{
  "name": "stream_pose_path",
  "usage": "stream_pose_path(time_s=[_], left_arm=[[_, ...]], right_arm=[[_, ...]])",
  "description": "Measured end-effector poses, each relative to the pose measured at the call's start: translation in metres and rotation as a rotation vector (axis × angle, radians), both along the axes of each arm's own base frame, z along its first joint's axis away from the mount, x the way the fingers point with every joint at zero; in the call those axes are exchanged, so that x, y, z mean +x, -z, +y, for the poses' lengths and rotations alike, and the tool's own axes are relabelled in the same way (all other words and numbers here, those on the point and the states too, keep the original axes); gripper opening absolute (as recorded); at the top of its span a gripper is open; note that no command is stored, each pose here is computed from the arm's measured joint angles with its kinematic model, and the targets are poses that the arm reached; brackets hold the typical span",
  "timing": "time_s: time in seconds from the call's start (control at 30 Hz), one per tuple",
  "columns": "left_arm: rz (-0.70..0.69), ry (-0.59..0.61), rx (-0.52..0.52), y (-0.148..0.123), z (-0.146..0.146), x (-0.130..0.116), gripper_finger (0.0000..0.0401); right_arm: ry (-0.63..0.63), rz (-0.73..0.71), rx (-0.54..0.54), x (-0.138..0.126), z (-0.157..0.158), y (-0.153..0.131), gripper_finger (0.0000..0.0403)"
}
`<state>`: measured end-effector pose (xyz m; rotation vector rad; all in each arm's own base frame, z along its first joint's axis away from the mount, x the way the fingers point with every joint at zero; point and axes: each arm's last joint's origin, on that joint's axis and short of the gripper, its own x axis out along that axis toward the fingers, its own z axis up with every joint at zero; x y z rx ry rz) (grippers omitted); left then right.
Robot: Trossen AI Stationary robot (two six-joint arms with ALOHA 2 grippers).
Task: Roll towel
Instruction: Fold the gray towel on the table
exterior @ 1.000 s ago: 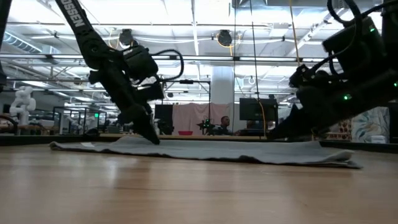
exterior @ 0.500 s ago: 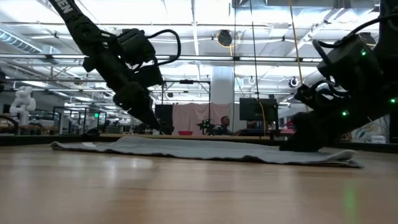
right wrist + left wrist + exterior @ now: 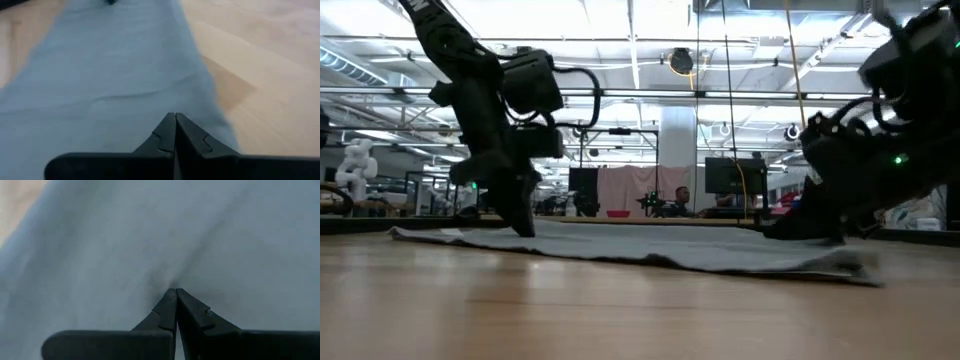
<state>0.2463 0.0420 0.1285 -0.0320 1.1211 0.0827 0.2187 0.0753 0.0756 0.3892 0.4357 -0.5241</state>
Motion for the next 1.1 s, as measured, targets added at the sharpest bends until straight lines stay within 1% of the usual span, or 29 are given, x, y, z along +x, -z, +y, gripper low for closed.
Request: stream_pose_path(time_s=[0.1,0.27,0.3,0.37,0.43,0.47,0.53,0.6,0.7,0.8,0.9,1.0,1.1], left_arm=[[0.037,0.022,0.072,0.000,0.005,-0.003,0.0013],[0.073,0.137,0.208,0.000,0.015,-0.005,0.0013],[0.075,0.153,0.223,0.000,0.017,-0.005,0.0013],[0.062,0.143,0.228,-0.004,0.020,-0.002,0.0013],[0.020,0.085,0.215,-0.014,0.022,0.003,0.0013],[-0.014,0.049,0.202,-0.020,0.023,0.006,0.0013],[-0.056,-0.002,0.148,-0.033,0.021,0.008,0.0013],[-0.114,-0.048,0.070,-0.043,0.015,0.012,0.0013],[-0.185,-0.090,-0.058,-0.051,0.000,0.015,0.0013],[-0.182,-0.099,-0.131,-0.051,-0.025,0.018,0.0013],[-0.171,-0.132,-0.130,-0.045,-0.050,0.022,0.0013],[-0.181,-0.172,-0.110,-0.040,-0.072,0.024,0.0013],[-0.170,-0.218,-0.092,-0.032,-0.090,0.022,0.0013]], right_arm=[[-0.032,-0.009,-0.024,0.005,0.006,-0.005,0.0000],[-0.078,-0.012,-0.096,0.010,0.009,-0.014,0.0000],[-0.087,-0.009,-0.112,0.011,0.009,-0.016,0.0000],[-0.094,0.005,-0.133,0.011,0.009,-0.016,0.0000],[-0.104,0.034,-0.132,0.011,0.006,-0.014,0.0000],[-0.111,0.044,-0.115,0.011,0.006,-0.013,0.0000],[-0.128,0.066,-0.074,0.009,0.006,-0.010,0.0000],[-0.152,0.063,-0.035,0.009,0.009,-0.010,0.0000],[-0.187,0.046,-0.019,0.013,0.017,-0.014,0.0000],[-0.245,0.039,-0.037,0.022,0.028,-0.022,0.0000],[-0.289,0.060,-0.054,0.035,0.035,-0.032,0.0000],[-0.310,0.152,-0.085,0.046,0.037,-0.040,0.0000],[-0.318,0.250,-0.145,0.054,0.035,-0.045,0.0000]])
